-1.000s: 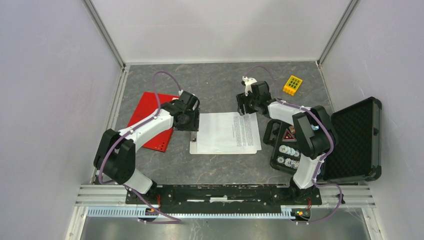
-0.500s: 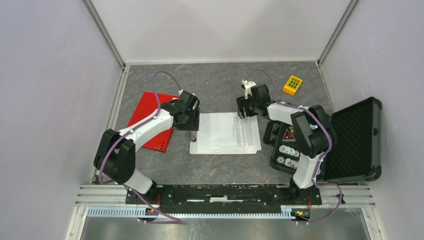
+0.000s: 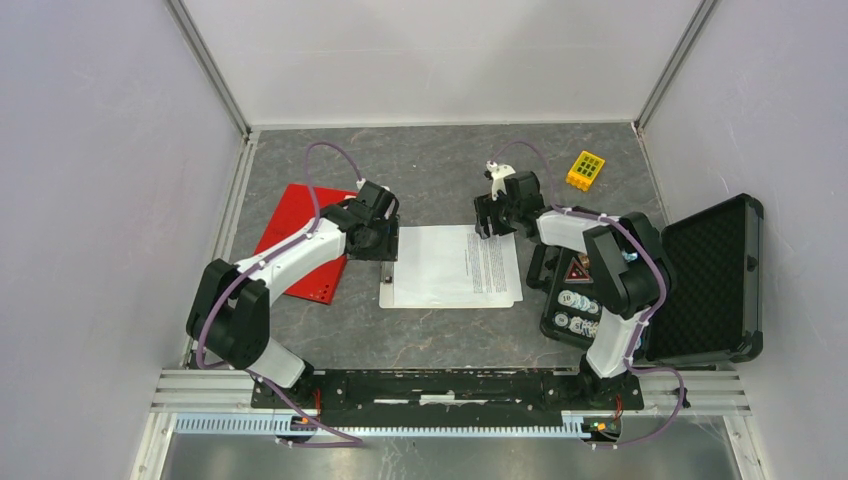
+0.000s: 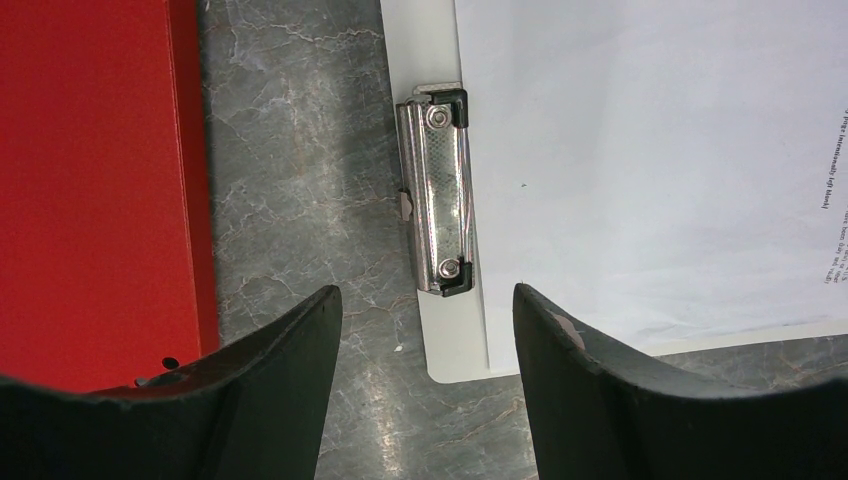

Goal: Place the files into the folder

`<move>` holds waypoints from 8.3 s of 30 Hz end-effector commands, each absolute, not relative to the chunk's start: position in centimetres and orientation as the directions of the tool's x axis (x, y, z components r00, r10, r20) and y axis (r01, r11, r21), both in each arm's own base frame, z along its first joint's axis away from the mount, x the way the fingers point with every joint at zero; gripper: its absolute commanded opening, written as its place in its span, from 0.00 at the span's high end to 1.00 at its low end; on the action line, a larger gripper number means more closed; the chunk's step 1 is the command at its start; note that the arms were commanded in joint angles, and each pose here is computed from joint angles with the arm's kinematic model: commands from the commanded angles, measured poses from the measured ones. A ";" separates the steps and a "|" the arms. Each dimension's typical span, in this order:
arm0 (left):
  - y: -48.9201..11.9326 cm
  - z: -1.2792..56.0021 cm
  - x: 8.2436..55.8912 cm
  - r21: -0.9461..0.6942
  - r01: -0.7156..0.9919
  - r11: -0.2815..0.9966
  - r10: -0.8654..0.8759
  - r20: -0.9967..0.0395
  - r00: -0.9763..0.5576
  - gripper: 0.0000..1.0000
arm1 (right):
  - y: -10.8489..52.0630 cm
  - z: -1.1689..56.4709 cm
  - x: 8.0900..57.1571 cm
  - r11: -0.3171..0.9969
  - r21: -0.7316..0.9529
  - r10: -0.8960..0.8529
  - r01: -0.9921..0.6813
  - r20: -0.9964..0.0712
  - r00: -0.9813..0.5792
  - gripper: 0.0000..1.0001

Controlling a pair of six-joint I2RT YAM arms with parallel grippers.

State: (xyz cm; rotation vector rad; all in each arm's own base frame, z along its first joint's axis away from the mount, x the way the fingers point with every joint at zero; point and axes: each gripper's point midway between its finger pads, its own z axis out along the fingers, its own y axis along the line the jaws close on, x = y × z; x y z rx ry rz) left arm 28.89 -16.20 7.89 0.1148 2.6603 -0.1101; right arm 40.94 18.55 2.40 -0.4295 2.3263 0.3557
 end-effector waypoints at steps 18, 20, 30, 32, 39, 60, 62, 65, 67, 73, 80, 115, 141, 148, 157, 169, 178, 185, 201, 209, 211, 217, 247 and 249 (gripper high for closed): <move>-16.3 6.9 29.6 -0.061 0.050 0.997 0.017 -0.451 -0.892 0.30 | 18.4 5.4 39.8 0.901 0.140 -0.197 -0.412 -0.713 -0.673 0.26; -16.4 6.5 29.7 -0.065 0.045 0.997 0.012 -0.450 -0.893 0.30 | 18.2 6.0 39.7 0.902 0.137 -0.193 -0.410 -0.722 -0.664 0.26; -16.9 4.5 30.2 -0.065 0.040 0.997 0.009 -0.416 -0.909 0.29 | 15.4 6.3 37.1 0.942 0.084 -0.178 -0.325 -0.695 -0.697 0.19; -17.1 4.1 30.3 -0.070 0.042 0.997 0.010 -0.411 -0.912 0.29 | 14.7 6.1 36.2 0.949 0.074 -0.172 -0.306 -0.692 -0.701 0.17; -16.8 3.6 31.2 -0.021 0.045 0.999 0.032 -0.414 -0.910 0.28 | 14.4 5.4 34.3 0.954 0.113 -0.130 -0.279 -0.681 -0.721 0.18; -16.5 3.4 31.8 -0.075 -0.011 0.997 -0.040 -0.393 -0.918 0.27 | 15.7 3.7 29.8 0.903 0.240 -0.117 -0.357 -0.661 -0.741 0.21; -17.0 3.5 31.8 -0.092 0.017 0.996 -0.020 -0.385 -0.923 0.28 | 15.7 3.8 29.7 0.902 0.241 -0.117 -0.358 -0.663 -0.740 0.21; -17.6 3.2 31.4 -0.102 0.064 0.993 0.026 -0.337 -0.941 0.27 | 15.8 3.5 29.5 0.898 0.245 -0.121 -0.365 -0.660 -0.742 0.21; -17.7 3.1 31.5 -0.103 0.067 0.992 0.029 -0.335 -0.942 0.27 | 16.0 3.4 29.5 0.893 0.253 -0.127 -0.373 -0.654 -0.745 0.21; -17.7 3.0 31.7 -0.101 0.066 0.993 0.027 -0.344 -0.938 0.27 | 16.2 3.8 28.9 0.883 0.274 -0.118 -0.382 -0.658 -0.744 0.22; -18.0 3.0 31.8 -0.109 0.077 0.991 0.037 -0.333 -0.942 0.31 | 15.9 3.3 27.5 0.876 0.281 -0.124 -0.391 -0.654 -0.746 0.22; -17.5 1.5 31.6 -0.034 0.094 0.995 0.080 -0.286 -0.955 0.82 | 15.1 3.4 30.4 0.918 0.202 -0.125 -0.341 -0.669 -0.733 0.22; -19.1 2.8 31.2 -0.307 0.100 0.946 0.019 -0.256 -0.967 0.98 | 15.0 1.4 31.0 0.921 0.182 -0.147 -0.345 -0.657 -0.739 0.22; -19.4 3.3 31.1 -0.333 0.122 0.935 0.031 -0.264 -0.964 0.98 | 14.6 0.2 30.8 0.927 0.165 -0.161 -0.337 -0.635 -0.755 0.23; -19.5 3.9 31.2 -0.385 0.118 0.915 0.009 -0.273 -0.962 0.98 | 14.7 -0.2 30.6 0.926 0.167 -0.165 -0.339 -0.630 -0.759 0.24; -18.5 3.4 31.3 -0.355 -0.007 0.935 -0.104 -0.257 -0.961 0.98 | 14.8 0.0 29.2 0.923 0.182 -0.155 -0.339 -0.630 -0.761 0.24; -18.7 3.1 31.4 -0.362 -0.035 0.931 -0.135 -0.255 -0.957 0.98 | 16.4 0.2 28.1 0.915 0.185 -0.169 -0.359 -0.631 -0.757 0.25; -18.8 3.4 31.3 -0.366 0.004 0.931 -0.100 -0.266 -0.959 0.98 | 16.5 0.0 29.0 0.912 0.155 -0.201 -0.380 -0.639 -0.742 0.24; -19.1 3.3 31.6 -0.373 0.033 0.927 -0.080 -0.284 -0.955 0.98 | 17.0 0.2 30.0 0.909 0.134 -0.220 -0.394 -0.648 -0.729 0.24; -18.7 3.0 31.5 -0.349 0.057 0.935 -0.052 -0.294 -0.954 0.98 | 16.6 0.9 31.5 0.921 0.084 -0.236 -0.381 -0.660 -0.713 0.21; -18.6 3.1 31.5 -0.348 0.056 0.936 -0.053 -0.297 -0.953 0.98 | 16.6 0.9 31.7 0.922 0.075 -0.241 -0.380 -0.659 -0.713 0.21; -18.7 3.2 31.5 -0.350 0.055 0.935 -0.056 -0.298 -0.953 0.98 | 16.7 0.8 31.6 0.919 0.069 -0.252 -0.389 -0.655 -0.712 0.21; -19.3 7.2 32.2 -0.398 0.026 0.917 -0.122 -0.341 -0.932 0.42 | 15.9 2.8 33.0 0.948 0.023 -0.213 -0.318 -0.696 -0.685 0.17; -19.3 8.1 32.4 -0.401 0.031 0.916 -0.124 -0.355 -0.926 0.38 | 16.0 4.3 33.8 0.946 0.005 -0.226 -0.324 -0.706 -0.671 0.16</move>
